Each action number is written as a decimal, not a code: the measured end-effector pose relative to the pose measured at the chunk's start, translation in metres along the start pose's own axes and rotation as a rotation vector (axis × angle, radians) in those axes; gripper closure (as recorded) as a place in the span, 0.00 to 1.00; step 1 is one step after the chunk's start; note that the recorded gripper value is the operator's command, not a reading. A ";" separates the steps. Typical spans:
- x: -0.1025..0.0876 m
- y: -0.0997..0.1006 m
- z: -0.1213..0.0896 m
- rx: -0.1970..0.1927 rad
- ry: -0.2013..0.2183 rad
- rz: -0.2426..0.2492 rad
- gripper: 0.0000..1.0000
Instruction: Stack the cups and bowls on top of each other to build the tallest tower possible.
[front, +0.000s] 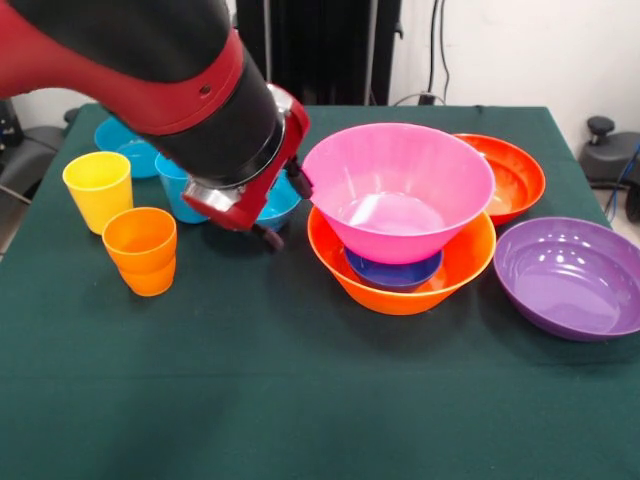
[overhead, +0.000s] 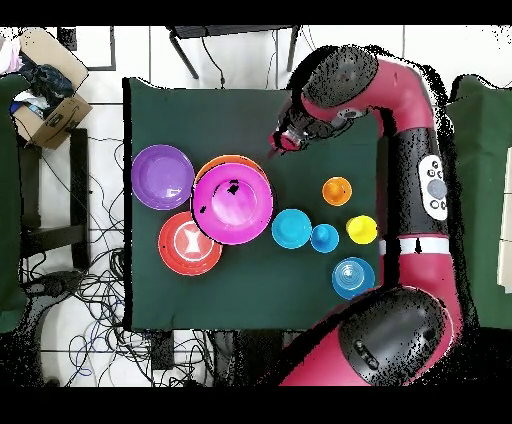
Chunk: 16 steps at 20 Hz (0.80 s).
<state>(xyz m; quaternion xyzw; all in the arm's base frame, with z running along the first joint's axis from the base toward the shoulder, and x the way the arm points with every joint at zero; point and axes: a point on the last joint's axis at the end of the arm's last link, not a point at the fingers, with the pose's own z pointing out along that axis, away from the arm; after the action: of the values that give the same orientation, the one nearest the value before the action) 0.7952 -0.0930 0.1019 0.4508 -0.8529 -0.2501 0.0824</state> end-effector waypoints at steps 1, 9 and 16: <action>0.000 -0.004 -0.002 0.006 0.012 -0.026 0.00; -0.004 -0.018 -0.012 0.042 0.070 -0.180 0.00; -0.002 -0.030 -0.022 0.088 0.093 -0.254 0.00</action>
<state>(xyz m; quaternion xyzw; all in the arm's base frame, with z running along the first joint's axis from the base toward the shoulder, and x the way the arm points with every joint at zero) 0.8262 -0.1133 0.1064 0.5695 -0.7944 -0.1995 0.0696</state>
